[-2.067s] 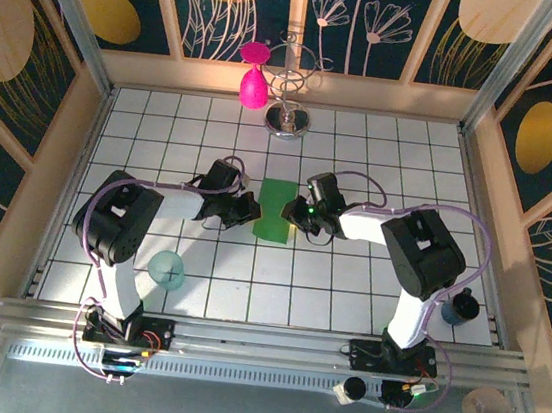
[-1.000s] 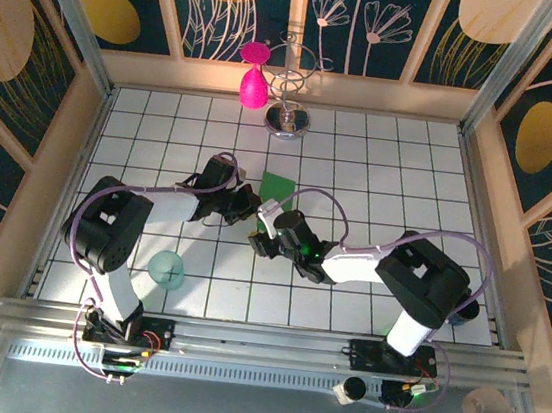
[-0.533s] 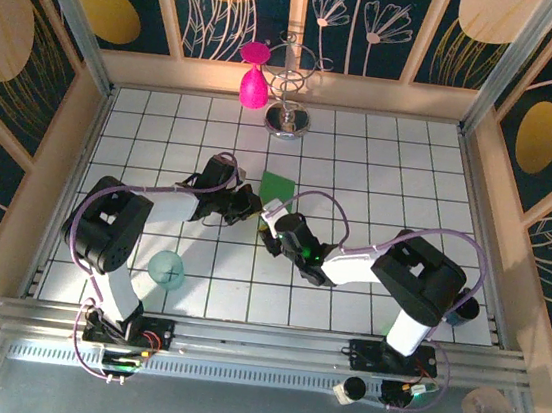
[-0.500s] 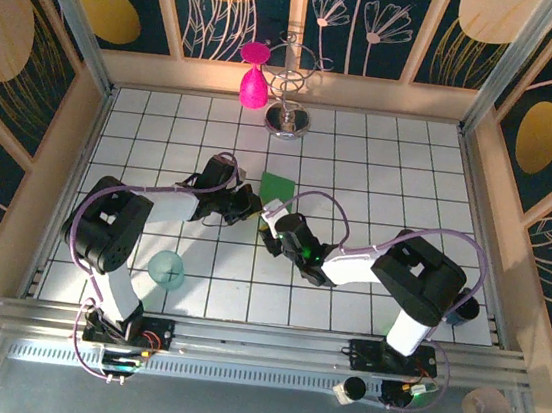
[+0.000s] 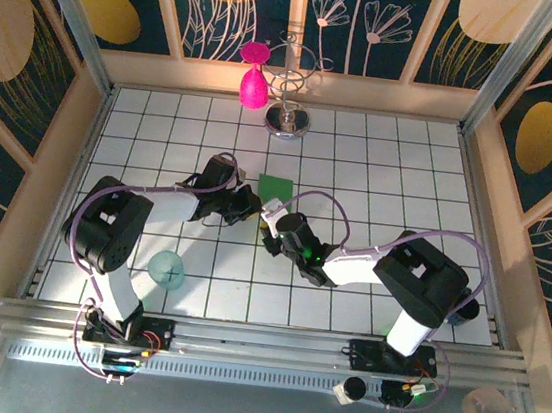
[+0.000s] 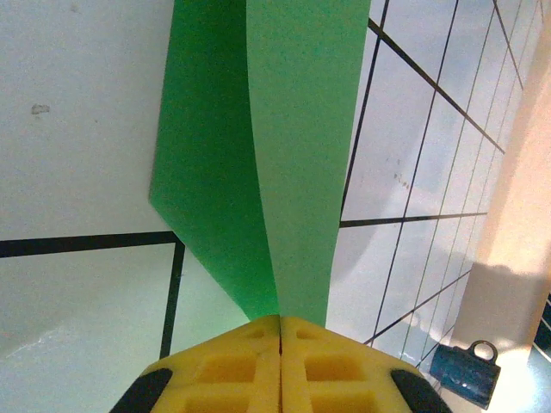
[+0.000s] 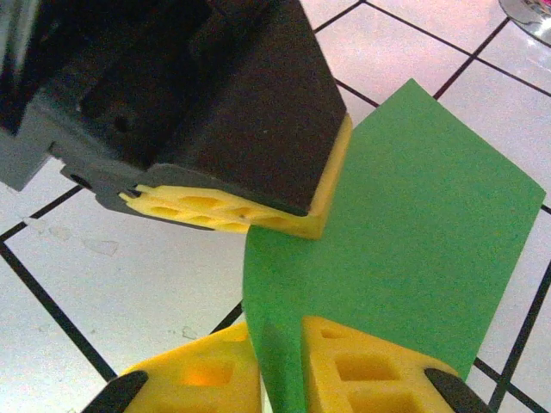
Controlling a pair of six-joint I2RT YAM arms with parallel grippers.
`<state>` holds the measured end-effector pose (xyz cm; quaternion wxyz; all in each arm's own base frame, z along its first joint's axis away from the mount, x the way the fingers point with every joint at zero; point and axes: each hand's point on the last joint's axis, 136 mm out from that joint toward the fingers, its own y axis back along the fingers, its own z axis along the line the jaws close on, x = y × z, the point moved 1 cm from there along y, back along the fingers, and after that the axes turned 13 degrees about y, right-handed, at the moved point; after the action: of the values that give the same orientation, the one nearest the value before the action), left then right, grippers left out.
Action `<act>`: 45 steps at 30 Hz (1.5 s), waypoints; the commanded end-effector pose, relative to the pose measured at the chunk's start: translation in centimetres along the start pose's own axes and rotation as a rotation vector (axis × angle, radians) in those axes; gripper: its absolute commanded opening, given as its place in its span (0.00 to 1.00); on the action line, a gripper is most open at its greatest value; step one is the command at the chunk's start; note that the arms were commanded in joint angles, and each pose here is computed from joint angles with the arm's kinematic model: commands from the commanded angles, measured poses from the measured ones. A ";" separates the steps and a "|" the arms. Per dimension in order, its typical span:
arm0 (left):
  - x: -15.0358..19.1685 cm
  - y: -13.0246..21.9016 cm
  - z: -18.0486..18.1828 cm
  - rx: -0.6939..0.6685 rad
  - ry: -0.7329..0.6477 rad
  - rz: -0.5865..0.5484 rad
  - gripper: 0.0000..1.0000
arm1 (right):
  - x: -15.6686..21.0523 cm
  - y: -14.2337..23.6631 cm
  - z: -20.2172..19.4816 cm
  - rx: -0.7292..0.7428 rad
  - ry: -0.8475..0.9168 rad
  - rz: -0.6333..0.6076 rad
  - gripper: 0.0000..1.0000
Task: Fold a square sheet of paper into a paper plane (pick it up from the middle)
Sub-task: Third fold the triangle at the center of the table.
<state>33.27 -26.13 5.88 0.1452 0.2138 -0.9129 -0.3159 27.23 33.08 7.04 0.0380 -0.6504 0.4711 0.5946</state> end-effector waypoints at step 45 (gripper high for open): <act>-3.1 -5.5 4.0 -0.393 -0.290 -0.006 0.18 | 0.8 2.0 1.3 -0.354 -0.522 -0.027 0.01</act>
<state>37.90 -27.89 2.34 0.0256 0.1642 -0.8720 -0.4604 23.98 32.68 6.35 0.0240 -0.4916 0.3212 0.8091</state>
